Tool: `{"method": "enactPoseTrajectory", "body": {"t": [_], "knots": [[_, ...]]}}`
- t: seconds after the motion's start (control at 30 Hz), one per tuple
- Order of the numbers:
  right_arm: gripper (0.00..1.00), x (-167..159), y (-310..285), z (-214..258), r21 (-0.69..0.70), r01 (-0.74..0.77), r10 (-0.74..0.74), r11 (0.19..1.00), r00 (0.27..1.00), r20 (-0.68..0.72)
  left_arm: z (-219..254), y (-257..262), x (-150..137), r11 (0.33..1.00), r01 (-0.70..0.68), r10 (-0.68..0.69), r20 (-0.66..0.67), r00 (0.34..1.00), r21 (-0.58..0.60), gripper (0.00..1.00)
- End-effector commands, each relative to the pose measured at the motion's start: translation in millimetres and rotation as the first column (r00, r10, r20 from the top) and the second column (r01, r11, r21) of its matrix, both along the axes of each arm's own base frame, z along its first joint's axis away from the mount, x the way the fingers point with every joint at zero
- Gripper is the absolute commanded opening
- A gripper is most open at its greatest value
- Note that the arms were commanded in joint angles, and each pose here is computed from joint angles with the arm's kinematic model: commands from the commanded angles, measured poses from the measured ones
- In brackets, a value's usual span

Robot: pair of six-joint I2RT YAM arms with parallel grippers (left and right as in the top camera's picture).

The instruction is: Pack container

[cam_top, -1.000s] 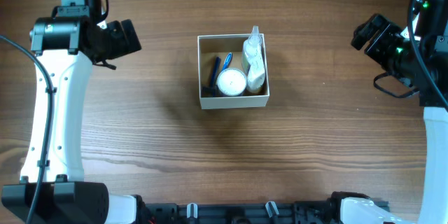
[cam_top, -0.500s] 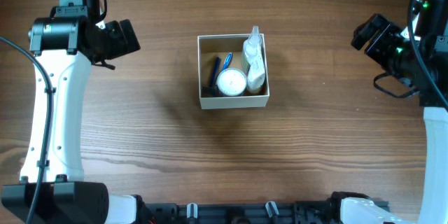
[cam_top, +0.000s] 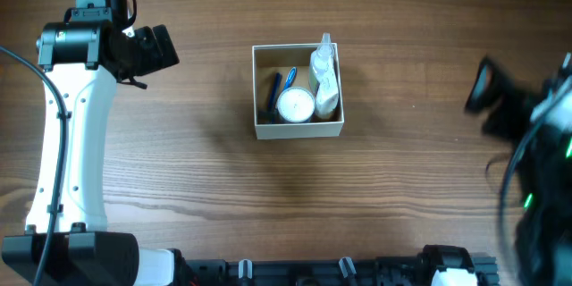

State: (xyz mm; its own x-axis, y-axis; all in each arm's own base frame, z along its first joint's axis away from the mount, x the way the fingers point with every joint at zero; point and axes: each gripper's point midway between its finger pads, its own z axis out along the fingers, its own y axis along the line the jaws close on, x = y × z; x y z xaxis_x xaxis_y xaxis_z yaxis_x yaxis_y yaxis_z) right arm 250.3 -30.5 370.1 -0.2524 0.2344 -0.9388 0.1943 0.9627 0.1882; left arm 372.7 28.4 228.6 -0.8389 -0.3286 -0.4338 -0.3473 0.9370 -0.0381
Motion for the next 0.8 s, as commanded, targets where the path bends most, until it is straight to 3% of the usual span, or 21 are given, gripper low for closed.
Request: {"method": "enactPoseTrajectory", "body": {"t": [0.0,0.23,0.77], "knots": [[1.0,-18,9,-68,-0.057,-0.072,0.068,0.996,0.995,-0.074,1,2,1,1.0,-0.004,0.004,0.003,1.0,0.006,1.0],[1.0,-44,15,-162,-0.038,-0.091,0.086,0.995,0.989,-0.12,1,2,1,1.0,-0.004,0.004,0.003,1.0,0.006,1.0],[1.0,-33,21,-241,-0.022,-0.127,0.125,0.992,0.989,-0.076,1,2,1,1.0,-0.004,0.004,0.003,1.0,0.006,1.0]]}}
